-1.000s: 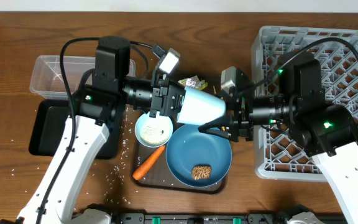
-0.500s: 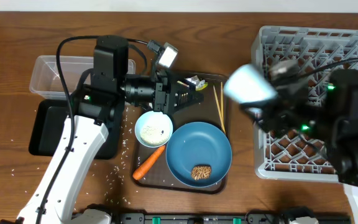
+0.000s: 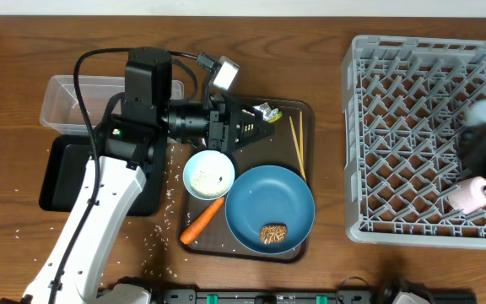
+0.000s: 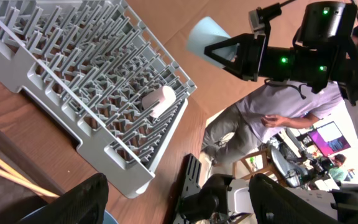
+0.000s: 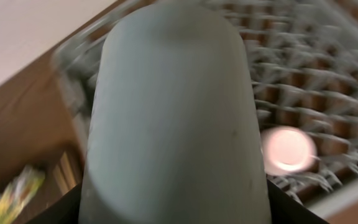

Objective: Sort waste into correct bins and load items into the dishwasher rack

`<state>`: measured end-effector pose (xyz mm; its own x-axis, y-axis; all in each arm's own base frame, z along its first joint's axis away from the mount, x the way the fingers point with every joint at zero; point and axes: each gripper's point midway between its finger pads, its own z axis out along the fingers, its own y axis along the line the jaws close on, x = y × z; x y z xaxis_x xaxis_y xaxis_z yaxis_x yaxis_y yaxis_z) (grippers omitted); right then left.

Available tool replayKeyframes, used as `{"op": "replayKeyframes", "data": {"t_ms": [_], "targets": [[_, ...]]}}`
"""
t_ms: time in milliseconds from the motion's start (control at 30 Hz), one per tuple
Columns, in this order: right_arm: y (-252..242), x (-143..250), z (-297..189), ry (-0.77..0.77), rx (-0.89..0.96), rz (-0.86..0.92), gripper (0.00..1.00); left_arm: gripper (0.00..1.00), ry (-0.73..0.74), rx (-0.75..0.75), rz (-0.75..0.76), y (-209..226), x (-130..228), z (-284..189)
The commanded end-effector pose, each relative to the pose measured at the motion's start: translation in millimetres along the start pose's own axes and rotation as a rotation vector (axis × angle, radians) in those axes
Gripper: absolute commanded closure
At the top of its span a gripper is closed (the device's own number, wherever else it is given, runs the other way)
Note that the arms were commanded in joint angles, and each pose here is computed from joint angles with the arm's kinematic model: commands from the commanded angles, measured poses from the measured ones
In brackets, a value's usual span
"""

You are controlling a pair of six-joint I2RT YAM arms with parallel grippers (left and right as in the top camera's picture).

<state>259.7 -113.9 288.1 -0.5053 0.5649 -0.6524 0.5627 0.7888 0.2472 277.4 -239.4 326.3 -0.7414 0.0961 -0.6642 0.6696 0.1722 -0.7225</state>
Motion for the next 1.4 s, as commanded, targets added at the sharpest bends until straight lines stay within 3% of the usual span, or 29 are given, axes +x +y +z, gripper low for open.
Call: {"op": "replayKeyframes", "data": {"t_ms": [0,267,567,833,1100,1133,1200,1267,1367], "targets": [[-40,-11,4,-0.024,0.131,0.186,0.5,0.27,-0.011,-0.006,0.019,-3,-4,-3],[-105,-8,41,0.07,0.257,0.493,0.52,0.26,-0.005,-0.008,0.005,-2,-2,-3],[-146,-6,85,0.165,0.166,0.733,0.52,0.26,0.003,-0.01,-0.019,-1,1,-3],[-180,17,113,0.27,0.185,0.858,0.52,0.26,0.003,-0.011,-0.019,-1,1,-3],[-194,27,138,0.319,0.188,0.896,0.45,0.25,0.003,-0.011,-0.019,-1,1,-3],[-195,29,140,0.327,0.19,0.9,0.43,0.26,0.003,-0.011,-0.019,-1,1,-3],[-195,31,142,0.337,0.176,0.912,0.22,0.25,0.003,-0.011,-0.019,-1,1,-3],[-192,27,142,0.332,0.138,0.924,0.07,0.26,0.003,-0.011,-0.019,-1,1,-3],[-177,10,140,0.301,-0.004,0.926,0.01,0.25,0.003,-0.011,-0.019,-1,1,-3]]}}
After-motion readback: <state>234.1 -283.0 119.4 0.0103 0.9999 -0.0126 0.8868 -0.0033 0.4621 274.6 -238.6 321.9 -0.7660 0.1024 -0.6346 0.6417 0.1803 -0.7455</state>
